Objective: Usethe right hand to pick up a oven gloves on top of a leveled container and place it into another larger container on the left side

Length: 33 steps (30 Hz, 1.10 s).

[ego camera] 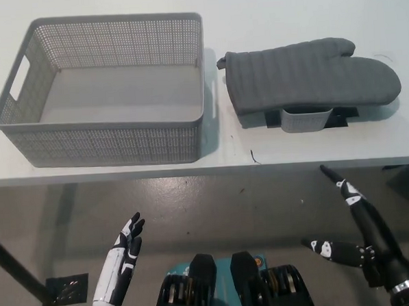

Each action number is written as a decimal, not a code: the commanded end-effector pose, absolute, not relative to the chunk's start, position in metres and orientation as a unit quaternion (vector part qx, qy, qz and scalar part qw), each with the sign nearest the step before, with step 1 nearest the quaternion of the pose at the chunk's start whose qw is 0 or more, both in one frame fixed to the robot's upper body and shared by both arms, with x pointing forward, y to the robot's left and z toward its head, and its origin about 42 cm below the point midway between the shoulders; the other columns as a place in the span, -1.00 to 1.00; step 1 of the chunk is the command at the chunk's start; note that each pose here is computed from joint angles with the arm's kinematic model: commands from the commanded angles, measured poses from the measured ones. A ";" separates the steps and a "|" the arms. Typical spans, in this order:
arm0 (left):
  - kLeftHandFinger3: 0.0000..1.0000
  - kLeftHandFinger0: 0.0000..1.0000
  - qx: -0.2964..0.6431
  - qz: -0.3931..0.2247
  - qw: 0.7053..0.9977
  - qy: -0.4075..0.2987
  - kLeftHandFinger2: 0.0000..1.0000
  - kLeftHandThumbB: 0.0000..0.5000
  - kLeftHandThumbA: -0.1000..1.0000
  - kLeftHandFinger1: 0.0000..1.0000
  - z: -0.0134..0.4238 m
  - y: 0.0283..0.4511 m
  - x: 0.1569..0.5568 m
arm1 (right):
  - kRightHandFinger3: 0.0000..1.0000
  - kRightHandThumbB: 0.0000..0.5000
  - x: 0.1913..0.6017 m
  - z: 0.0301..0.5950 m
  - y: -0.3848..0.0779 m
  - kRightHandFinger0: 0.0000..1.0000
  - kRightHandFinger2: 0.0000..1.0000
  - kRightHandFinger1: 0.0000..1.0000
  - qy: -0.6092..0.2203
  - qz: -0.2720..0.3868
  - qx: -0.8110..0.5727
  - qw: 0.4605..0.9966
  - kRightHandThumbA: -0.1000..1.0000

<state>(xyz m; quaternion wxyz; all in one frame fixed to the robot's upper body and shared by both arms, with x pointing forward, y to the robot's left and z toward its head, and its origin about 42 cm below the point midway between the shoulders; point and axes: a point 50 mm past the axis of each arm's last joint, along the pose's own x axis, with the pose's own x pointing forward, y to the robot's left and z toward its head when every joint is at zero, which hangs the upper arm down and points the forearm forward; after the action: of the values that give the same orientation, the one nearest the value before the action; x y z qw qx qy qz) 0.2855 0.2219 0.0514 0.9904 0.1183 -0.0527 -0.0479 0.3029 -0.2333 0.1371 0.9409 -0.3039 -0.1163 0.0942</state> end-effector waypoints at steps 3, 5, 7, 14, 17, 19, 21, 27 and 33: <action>1.00 1.00 0.121 -0.044 0.986 -0.111 1.00 -0.37 1.00 1.00 0.063 0.221 0.291 | 1.00 -0.22 0.309 0.241 -0.277 1.00 1.00 1.00 -0.198 -0.057 -0.536 0.819 1.00; 1.00 1.00 0.116 -0.043 0.986 -0.108 1.00 -0.37 1.00 1.00 0.063 0.221 0.290 | 1.00 -0.16 0.321 0.252 -0.285 1.00 1.00 1.00 -0.203 -0.084 -0.558 0.800 1.00; 1.00 1.00 0.112 -0.041 0.987 -0.106 1.00 -0.38 1.00 1.00 0.063 0.221 0.289 | 1.00 -0.04 0.331 0.261 -0.288 1.00 1.00 1.00 -0.206 -0.098 -0.571 0.789 1.00; 1.00 1.00 0.114 -0.044 0.987 -0.104 1.00 -0.38 1.00 1.00 0.059 0.219 0.288 | 1.00 0.27 0.375 0.285 -0.299 1.00 1.00 1.00 -0.198 -0.131 -0.614 0.753 1.00; 1.00 1.00 0.113 -0.043 0.987 -0.105 1.00 -0.38 1.00 1.00 0.060 0.219 0.287 | 1.00 0.38 0.393 0.291 -0.297 1.00 1.00 1.00 -0.183 -0.138 -0.631 0.741 1.00; 1.00 1.00 0.114 -0.043 0.987 -0.103 1.00 -0.38 1.00 1.00 0.060 0.219 0.287 | 1.00 0.38 0.400 0.292 -0.295 1.00 1.00 1.00 -0.182 -0.142 -0.639 0.734 1.00; 1.00 1.00 0.116 -0.043 0.987 -0.105 1.00 -0.36 1.00 1.00 0.060 0.220 0.287 | 1.00 0.40 0.411 0.293 -0.293 1.00 1.00 1.00 -0.175 -0.142 -0.641 0.733 1.00; 1.00 1.00 0.118 -0.043 0.986 -0.105 1.00 -0.40 1.00 1.00 0.059 0.221 0.285 | 1.00 0.57 0.432 0.288 -0.287 1.00 1.00 1.00 -0.169 -0.142 -0.646 0.731 1.00; 1.00 1.00 0.117 -0.042 0.987 -0.107 1.00 -0.42 1.00 1.00 0.058 0.221 0.285 | 1.00 0.55 0.442 0.288 -0.278 1.00 1.00 1.00 -0.161 -0.132 -0.637 0.742 1.00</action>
<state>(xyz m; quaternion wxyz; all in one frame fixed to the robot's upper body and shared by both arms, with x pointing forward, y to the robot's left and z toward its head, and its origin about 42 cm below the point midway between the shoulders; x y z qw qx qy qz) 0.2829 0.2202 0.0498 0.9895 0.1168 -0.0693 -0.0500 0.4303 -0.2814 0.2627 0.7592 -0.6297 -0.1347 -0.0946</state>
